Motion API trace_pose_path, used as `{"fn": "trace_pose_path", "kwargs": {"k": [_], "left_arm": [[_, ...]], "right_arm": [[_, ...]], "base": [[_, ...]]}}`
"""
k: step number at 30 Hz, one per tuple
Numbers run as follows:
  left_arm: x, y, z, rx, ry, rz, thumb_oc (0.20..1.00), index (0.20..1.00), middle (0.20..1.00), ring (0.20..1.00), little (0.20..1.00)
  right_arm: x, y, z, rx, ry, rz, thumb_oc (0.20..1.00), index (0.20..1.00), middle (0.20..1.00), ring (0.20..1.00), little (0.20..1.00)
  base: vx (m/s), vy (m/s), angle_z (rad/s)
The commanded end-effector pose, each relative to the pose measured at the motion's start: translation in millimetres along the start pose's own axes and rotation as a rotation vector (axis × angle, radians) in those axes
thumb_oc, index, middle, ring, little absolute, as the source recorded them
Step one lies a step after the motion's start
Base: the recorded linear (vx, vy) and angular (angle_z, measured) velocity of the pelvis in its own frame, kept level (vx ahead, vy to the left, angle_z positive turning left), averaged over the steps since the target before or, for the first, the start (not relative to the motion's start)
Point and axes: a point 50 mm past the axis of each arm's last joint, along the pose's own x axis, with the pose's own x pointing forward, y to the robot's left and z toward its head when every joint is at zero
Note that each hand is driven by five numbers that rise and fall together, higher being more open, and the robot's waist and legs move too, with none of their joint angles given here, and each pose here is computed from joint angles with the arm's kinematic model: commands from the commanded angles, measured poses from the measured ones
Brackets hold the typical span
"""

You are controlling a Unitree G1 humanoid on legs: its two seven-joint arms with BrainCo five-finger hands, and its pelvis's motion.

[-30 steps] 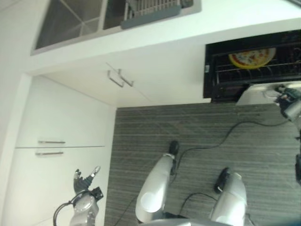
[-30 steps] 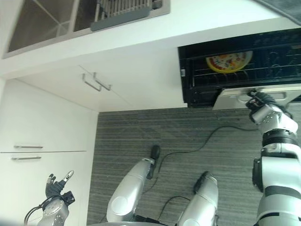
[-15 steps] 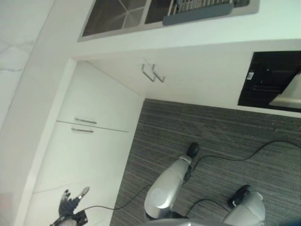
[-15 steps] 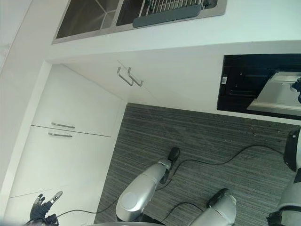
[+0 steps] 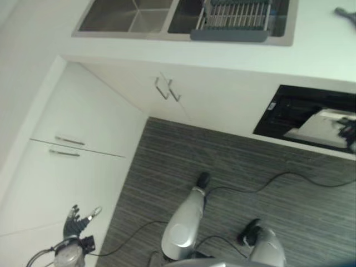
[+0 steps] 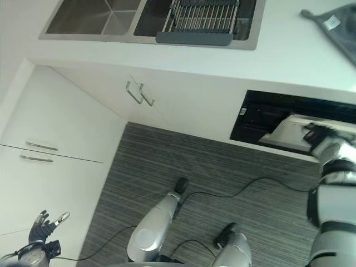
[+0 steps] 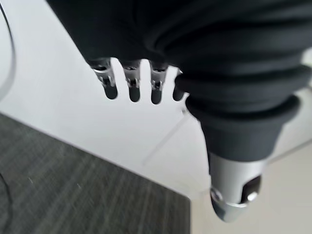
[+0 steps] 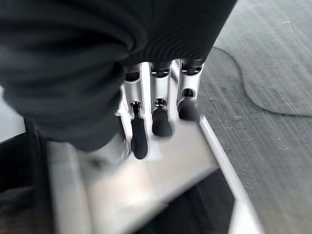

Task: Place the dishes in the dishwasher.

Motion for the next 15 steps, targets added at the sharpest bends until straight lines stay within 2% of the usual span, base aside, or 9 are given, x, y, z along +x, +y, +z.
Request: {"fn": "trace_pose_path", "kwargs": {"k": [1,8,12,14,15], "left_arm": [[-2,28,-2,0.006,-0.012,0.118,1.000,1.000,1.000,1.000,1.000],[-7,29,-4,-0.075,-0.052,0.141,1.000,1.000,1.000,1.000,1.000],[-11,21,-4,-0.122,-0.091,0.114,1.000,1.000,1.000,1.000,1.000],[-11,11,-2,-0.123,-0.111,0.020,1.000,1.000,1.000,1.000,1.000],[-11,10,-2,-0.124,-0.112,0.004,1.000,1.000,1.000,1.000,1.000]], "right_arm": [[-8,27,34,0.008,-0.230,0.177,1.000,1.000,1.000,1.000,1.000],[-17,57,-27,0.108,-0.274,0.380,1.000,1.000,1.000,1.000,1.000],[-24,58,-67,0.058,-0.260,0.364,1.000,1.000,1.000,1.000,1.000],[-25,54,-107,-0.001,-0.168,0.327,1.000,1.000,1.000,1.000,1.000],[-25,53,-110,-0.005,-0.157,0.328,1.000,1.000,1.000,1.000,1.000]], "base": [[-0.13,-0.075,-0.23],[-0.13,-0.018,-0.11],[-0.11,-0.019,-0.18],[-0.16,-0.094,-0.28],[-0.18,-0.139,-0.26]]}}
